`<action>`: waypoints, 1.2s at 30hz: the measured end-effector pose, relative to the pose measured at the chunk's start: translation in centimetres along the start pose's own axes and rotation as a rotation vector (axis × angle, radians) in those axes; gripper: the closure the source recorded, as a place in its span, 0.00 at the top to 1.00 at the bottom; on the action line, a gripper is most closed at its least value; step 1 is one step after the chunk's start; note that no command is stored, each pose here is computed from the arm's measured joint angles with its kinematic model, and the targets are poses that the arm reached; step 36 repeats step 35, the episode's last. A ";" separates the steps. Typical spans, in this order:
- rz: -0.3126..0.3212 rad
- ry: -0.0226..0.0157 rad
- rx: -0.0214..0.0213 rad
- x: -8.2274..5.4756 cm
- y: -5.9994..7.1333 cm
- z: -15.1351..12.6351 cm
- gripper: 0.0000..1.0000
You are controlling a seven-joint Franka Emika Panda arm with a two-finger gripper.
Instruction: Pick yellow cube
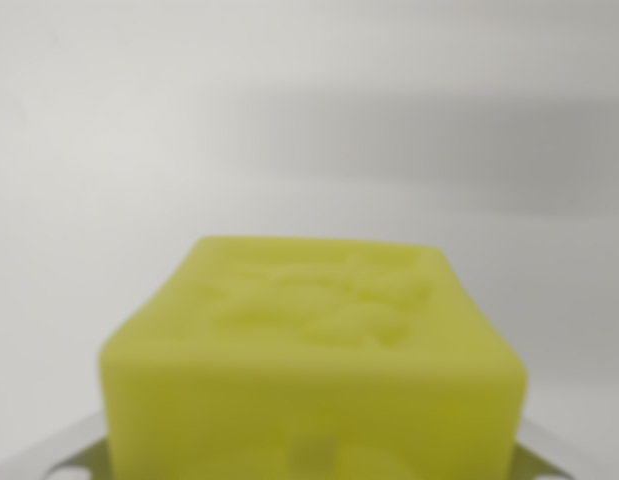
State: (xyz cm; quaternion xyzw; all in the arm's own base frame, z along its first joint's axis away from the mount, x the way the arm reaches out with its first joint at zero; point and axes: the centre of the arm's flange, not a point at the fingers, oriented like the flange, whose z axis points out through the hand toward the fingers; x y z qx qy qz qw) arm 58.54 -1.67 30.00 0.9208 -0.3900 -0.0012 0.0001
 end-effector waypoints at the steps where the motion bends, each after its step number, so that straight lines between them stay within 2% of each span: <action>1: 0.000 0.0001 0.0001 0.0 0.0 -0.3 0.00; 25: 0.000 0.0002 0.0004 0.0 0.0 -6.2 0.00; 36: 0.000 0.0002 0.0003 0.0 0.0 -6.4 0.00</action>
